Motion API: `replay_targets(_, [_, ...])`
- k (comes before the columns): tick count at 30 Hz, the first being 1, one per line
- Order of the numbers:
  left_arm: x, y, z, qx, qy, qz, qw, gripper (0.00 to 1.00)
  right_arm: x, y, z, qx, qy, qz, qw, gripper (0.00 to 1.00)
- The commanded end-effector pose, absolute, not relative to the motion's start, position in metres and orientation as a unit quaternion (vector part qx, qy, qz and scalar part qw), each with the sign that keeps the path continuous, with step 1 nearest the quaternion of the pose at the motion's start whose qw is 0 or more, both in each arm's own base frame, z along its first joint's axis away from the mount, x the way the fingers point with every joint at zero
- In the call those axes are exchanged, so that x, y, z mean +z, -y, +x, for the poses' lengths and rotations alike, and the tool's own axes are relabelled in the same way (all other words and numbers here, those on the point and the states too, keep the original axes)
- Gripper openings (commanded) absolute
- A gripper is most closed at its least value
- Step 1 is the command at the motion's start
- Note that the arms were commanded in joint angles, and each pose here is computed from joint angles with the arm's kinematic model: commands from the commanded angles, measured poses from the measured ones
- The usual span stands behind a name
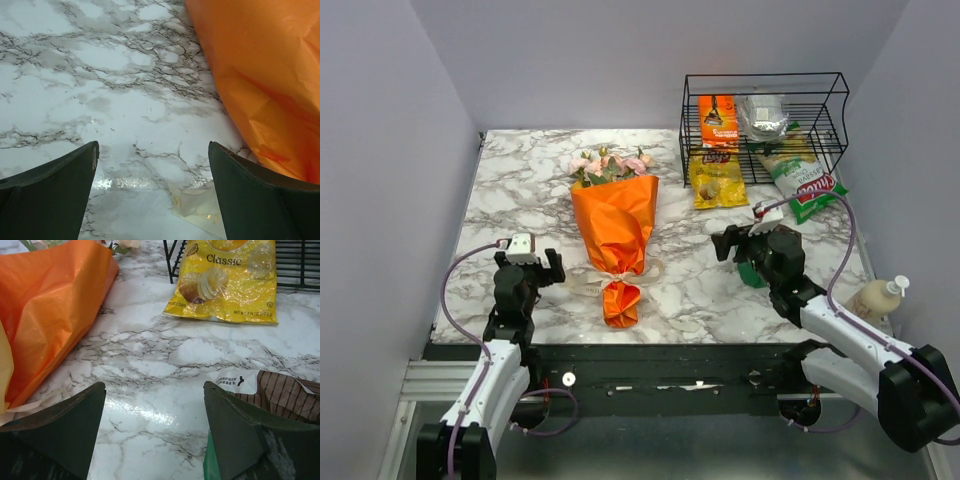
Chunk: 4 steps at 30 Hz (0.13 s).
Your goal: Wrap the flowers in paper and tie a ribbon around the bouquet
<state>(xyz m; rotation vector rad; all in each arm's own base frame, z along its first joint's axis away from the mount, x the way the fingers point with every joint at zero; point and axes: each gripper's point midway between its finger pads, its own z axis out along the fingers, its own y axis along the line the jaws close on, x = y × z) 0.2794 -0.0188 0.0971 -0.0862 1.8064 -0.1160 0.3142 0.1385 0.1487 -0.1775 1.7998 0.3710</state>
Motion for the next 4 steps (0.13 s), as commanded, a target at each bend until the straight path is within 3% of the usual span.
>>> replay_targets(1, [0.1090, 0.0074, 0.2830, -0.035, -0.770, -0.072, 0.633, 0.99, 0.1562, -0.1343, 0.3186, 0.157, -0.766, -0.065, 0.621, 0.87])
replay_targets(4, [0.1086, 0.0050, 0.2821, -0.031, -0.774, -0.080, 0.628, 0.99, 0.1556, -0.1344, 0.3180, 0.157, -0.766, -0.065, 0.620, 0.87])
